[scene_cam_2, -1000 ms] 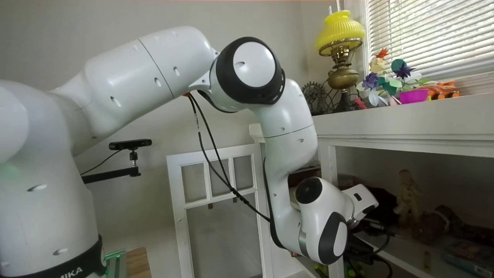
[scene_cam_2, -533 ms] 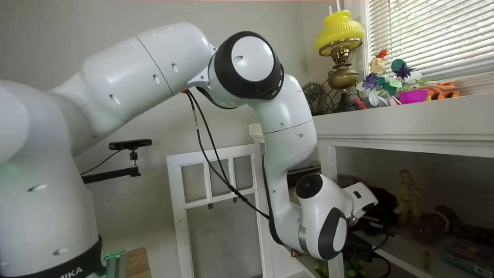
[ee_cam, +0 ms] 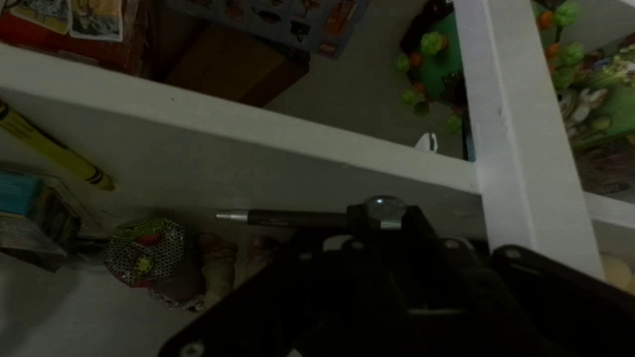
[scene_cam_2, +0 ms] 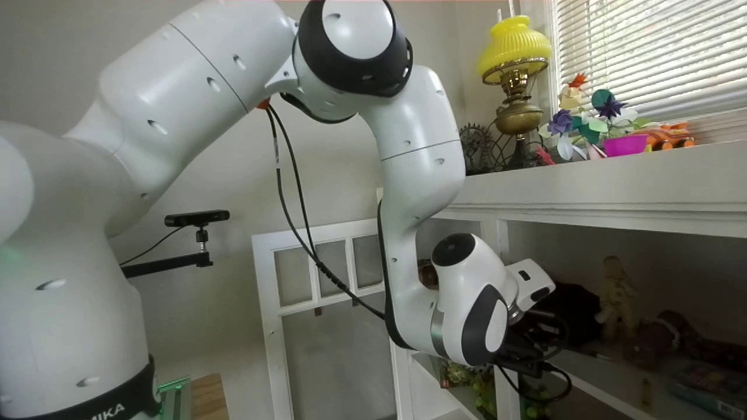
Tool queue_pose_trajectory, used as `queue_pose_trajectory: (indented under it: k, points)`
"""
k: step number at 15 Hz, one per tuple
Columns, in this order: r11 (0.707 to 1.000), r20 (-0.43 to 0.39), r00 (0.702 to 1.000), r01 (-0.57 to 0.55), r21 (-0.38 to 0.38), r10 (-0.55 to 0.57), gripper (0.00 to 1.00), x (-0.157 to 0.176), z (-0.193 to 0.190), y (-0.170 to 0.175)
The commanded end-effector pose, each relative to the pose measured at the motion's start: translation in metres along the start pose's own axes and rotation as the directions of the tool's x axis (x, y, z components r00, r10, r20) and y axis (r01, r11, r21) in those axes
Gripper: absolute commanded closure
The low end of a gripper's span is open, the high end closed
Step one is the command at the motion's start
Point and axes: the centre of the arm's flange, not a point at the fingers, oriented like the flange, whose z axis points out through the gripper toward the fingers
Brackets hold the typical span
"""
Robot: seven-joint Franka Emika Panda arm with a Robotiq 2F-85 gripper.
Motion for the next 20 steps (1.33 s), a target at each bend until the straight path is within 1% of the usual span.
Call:
queue_pose_trajectory:
  k: [1, 4, 7, 9, 10, 11, 12, 15, 18, 20]
  points:
    - [0.999, 0.058, 0.998, 0.012, 0.035, -0.014, 0.94, -0.003, -0.044, -0.005]
    - [0.998, 0.072, 0.997, 0.023, 0.061, -0.028, 0.94, -0.011, -0.065, -0.011]
    - [0.993, 0.086, 0.995, 0.050, 0.111, -0.059, 0.94, -0.015, -0.089, -0.017]
    - [0.984, 0.086, 0.992, 0.079, 0.161, -0.093, 0.94, -0.014, -0.108, -0.019]
    - [0.975, 0.087, 0.989, 0.099, 0.199, -0.119, 0.94, -0.012, -0.119, -0.021]
    - [0.963, 0.089, 0.985, 0.124, 0.238, -0.149, 0.94, -0.012, -0.129, -0.023]
    - [0.945, 0.097, 0.978, 0.148, 0.291, -0.183, 0.94, -0.011, -0.142, -0.025]
    - [0.887, 0.104, 0.952, 0.224, 0.404, -0.288, 0.94, -0.008, -0.176, -0.036]
    - [0.843, 0.101, 0.929, 0.272, 0.465, -0.356, 0.94, -0.008, -0.201, -0.047]
    - [0.829, 0.086, 0.924, 0.288, 0.479, -0.371, 0.94, -0.001, -0.216, -0.043]
